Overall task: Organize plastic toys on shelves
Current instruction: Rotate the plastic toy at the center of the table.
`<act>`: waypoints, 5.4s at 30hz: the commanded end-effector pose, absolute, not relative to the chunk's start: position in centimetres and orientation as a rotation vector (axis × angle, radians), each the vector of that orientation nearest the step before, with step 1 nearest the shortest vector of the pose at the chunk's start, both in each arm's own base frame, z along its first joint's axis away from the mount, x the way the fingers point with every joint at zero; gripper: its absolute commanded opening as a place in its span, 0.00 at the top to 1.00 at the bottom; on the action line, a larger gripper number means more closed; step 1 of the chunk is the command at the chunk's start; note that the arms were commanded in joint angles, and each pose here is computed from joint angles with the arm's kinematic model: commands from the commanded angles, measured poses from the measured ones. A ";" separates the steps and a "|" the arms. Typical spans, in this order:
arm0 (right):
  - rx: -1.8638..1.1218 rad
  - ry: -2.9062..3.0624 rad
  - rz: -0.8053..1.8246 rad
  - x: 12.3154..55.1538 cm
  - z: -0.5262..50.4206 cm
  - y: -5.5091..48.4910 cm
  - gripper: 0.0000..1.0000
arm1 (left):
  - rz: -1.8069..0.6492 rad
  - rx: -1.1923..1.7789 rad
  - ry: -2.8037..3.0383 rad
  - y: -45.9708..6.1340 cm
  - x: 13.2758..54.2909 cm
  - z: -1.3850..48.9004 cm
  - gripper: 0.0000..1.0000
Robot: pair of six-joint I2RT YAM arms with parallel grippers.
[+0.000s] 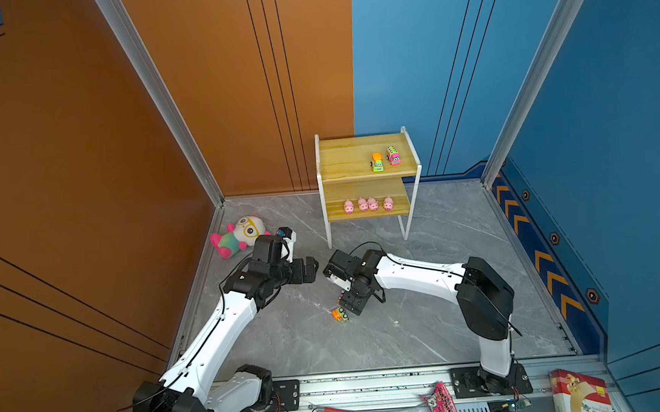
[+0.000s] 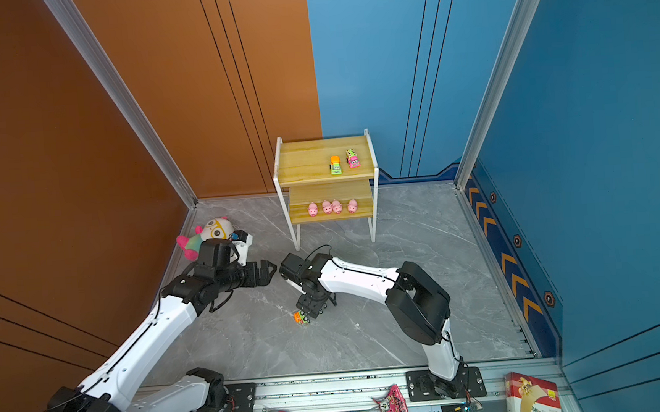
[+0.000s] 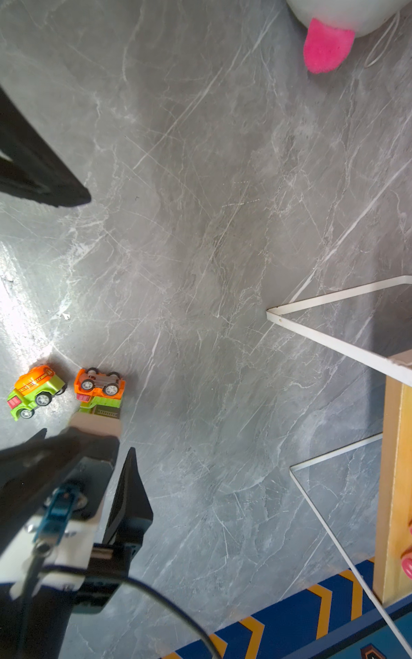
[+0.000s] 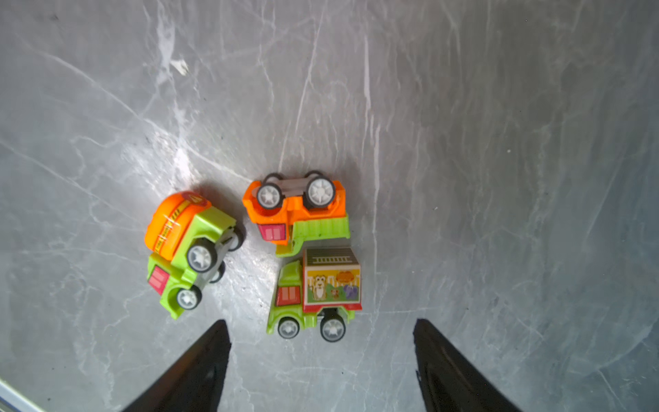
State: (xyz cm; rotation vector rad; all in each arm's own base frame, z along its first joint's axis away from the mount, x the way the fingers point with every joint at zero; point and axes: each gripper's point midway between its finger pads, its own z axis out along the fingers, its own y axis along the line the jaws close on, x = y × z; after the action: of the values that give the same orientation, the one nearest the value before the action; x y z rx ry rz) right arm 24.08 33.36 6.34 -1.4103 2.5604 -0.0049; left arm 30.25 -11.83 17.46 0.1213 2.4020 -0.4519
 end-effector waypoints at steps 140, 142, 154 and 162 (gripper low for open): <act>0.763 2.391 0.348 29.0 9.8 21.7 0.28 | -0.565 0.138 2.301 -12.9 29.5 20.6 0.03; 0.808 2.408 0.359 29.5 9.4 22.4 0.27 | -0.566 0.142 2.299 -13.0 29.5 20.6 0.03; 1.013 2.458 0.324 29.8 6.7 23.1 0.28 | -0.571 0.131 2.275 -12.6 29.4 21.4 0.03; 1.086 2.486 0.291 31.5 4.9 23.2 0.28 | -0.566 0.123 2.283 -12.5 29.6 21.1 0.03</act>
State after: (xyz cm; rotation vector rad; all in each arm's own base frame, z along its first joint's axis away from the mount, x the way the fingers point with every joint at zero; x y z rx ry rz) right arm 31.39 23.48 5.63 1.0345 2.4616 0.3266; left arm 29.48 -12.50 20.86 0.1254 2.2972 -0.5515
